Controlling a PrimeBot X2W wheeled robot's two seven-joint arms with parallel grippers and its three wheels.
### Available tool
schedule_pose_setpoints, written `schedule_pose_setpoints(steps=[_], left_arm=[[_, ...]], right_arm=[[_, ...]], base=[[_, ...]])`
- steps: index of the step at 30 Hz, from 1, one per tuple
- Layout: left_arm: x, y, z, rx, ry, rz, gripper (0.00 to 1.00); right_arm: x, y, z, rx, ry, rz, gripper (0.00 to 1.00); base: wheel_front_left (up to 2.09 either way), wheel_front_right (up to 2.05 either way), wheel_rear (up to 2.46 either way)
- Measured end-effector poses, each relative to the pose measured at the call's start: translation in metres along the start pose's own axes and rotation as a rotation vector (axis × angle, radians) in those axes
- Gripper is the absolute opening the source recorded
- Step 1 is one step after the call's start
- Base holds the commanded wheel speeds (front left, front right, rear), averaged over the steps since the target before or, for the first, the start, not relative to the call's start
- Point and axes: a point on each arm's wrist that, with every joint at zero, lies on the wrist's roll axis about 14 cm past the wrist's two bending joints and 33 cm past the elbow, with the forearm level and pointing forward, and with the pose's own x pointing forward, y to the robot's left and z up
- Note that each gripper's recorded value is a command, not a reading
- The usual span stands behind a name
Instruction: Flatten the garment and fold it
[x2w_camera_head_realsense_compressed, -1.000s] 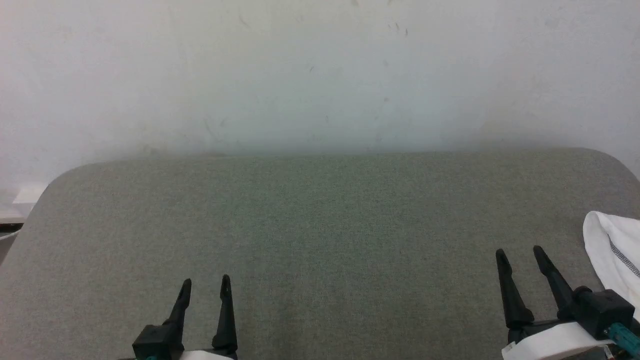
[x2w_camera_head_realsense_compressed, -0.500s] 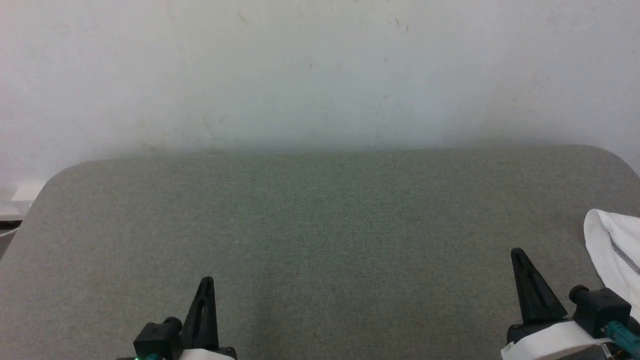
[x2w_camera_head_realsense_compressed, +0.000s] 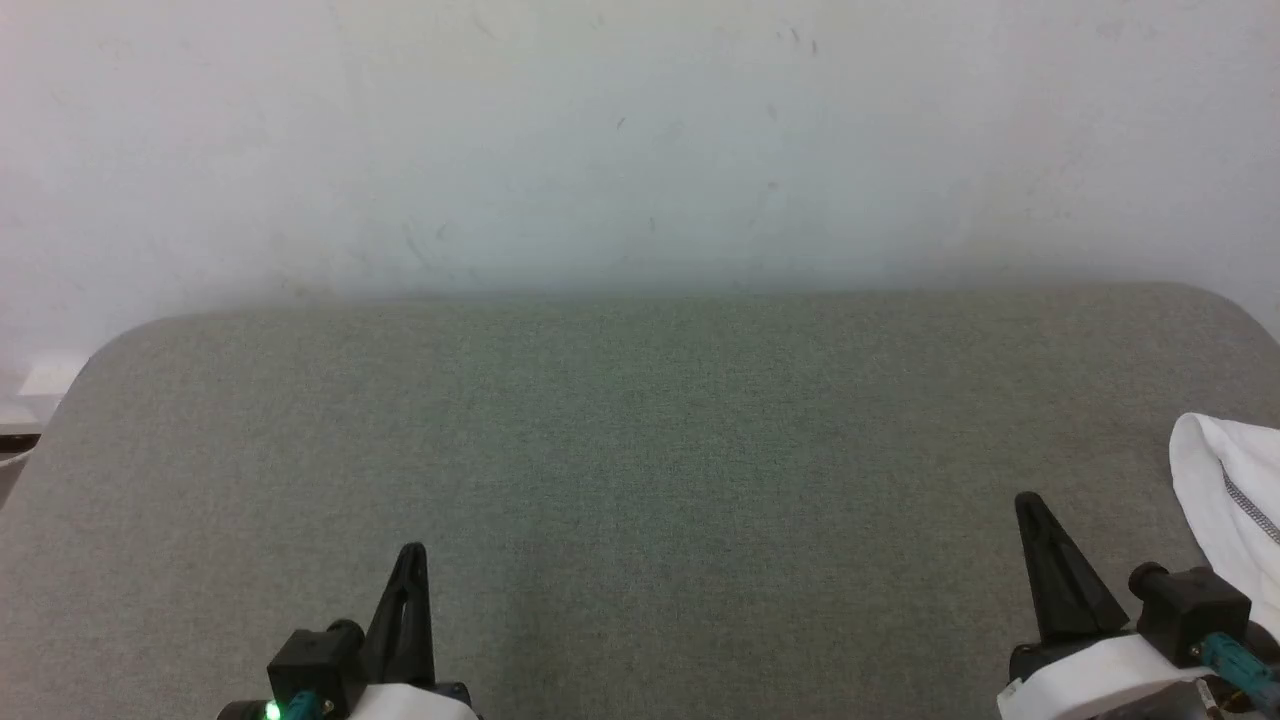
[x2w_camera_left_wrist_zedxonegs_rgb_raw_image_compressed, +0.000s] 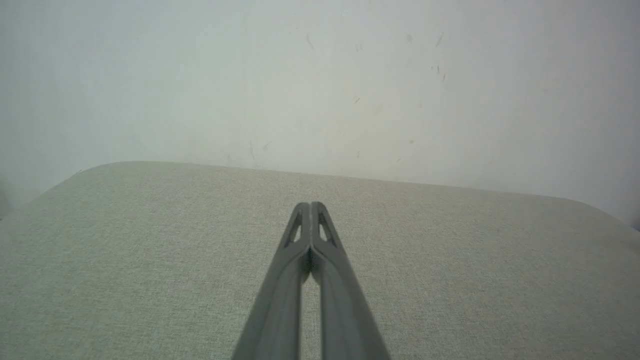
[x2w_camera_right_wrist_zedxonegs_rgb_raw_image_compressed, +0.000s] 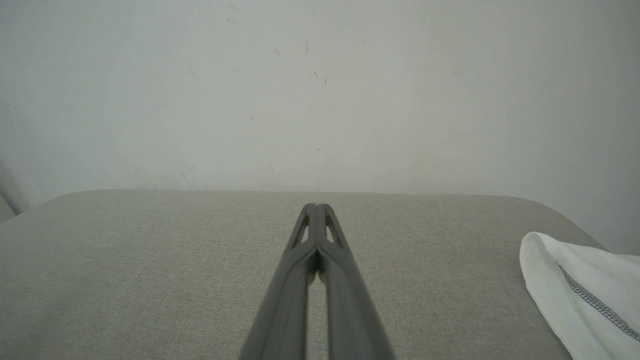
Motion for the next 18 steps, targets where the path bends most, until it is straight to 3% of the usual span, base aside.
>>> schedule_pose_setpoints(steps=[18], left_arm=[[0.0068,0.0011,-0.0003,0.025,0.021,-0.005,0.00]], right_arm=[[0.0053,0.0020,-0.0017,-0.021,0.025,0.006,0.00]], base=[[0.00,0.00,0.00]])
